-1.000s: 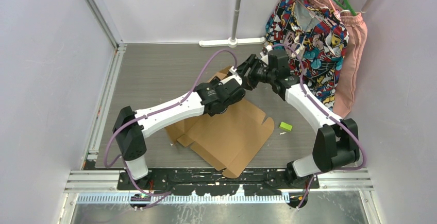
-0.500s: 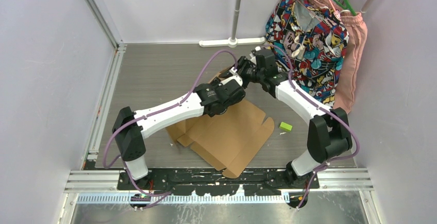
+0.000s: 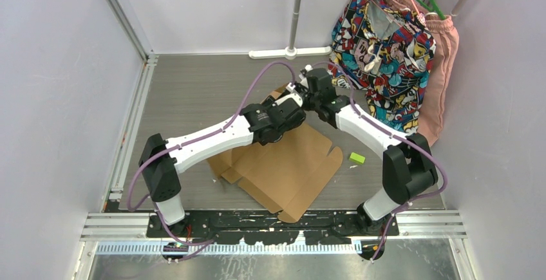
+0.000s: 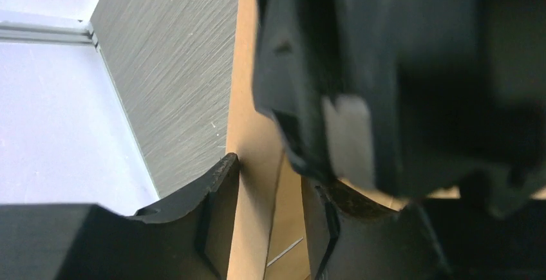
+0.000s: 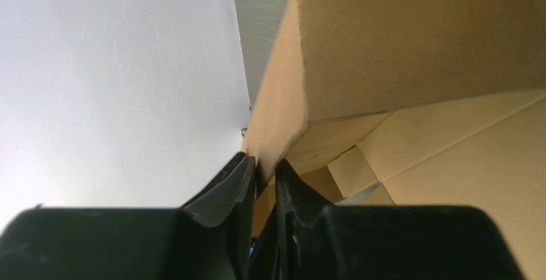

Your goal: Fold the paper box

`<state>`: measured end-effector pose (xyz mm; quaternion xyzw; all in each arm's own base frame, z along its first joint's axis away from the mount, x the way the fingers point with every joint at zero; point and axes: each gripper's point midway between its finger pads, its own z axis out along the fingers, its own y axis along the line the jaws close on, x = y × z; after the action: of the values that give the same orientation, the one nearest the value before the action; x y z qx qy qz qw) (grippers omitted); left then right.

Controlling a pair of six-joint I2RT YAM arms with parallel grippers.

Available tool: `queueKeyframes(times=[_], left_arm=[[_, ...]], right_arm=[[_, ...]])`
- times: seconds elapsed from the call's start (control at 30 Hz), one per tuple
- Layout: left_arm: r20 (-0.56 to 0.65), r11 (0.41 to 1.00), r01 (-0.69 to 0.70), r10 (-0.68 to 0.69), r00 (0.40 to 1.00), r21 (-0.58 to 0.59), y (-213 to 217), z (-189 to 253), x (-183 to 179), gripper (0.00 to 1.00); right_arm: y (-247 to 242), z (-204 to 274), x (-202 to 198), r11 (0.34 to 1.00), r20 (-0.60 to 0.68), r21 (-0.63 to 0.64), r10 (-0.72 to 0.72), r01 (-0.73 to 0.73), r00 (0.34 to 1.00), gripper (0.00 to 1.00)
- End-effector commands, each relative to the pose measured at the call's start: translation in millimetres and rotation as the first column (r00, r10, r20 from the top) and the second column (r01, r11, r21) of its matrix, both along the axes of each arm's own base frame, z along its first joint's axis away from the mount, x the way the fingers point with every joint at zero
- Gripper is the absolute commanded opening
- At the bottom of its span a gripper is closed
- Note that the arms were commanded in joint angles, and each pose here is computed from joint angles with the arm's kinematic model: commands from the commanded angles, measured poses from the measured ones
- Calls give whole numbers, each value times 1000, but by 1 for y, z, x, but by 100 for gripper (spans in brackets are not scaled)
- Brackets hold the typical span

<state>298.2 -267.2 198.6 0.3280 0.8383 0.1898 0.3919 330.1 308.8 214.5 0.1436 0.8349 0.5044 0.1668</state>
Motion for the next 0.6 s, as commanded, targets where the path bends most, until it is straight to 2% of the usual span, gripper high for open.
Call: queueKeyframes(times=[0.0,0.17,0.4,0.47,0.57], left_arm=[[33,994,-11,15,999,-106,-4,18,2,41],[24,989,-19,22,999,-146,-1,20,1,41],[24,984,-40,45,999,-171,8,31,-5,41],[27,986,-56,61,998,-157,14,33,-7,38],[24,991,-81,84,996,-104,24,32,-10,26]], right_arm=[[5,-3,-11,999,38,1,36,-37,999,18],[2,-16,-10,1000,68,-3,22,-22,997,2],[6,-20,-3,999,143,52,1,-8,990,1],[7,-22,-2,998,151,62,0,-10,988,1],[8,-27,-1,997,148,71,0,-10,989,1]])
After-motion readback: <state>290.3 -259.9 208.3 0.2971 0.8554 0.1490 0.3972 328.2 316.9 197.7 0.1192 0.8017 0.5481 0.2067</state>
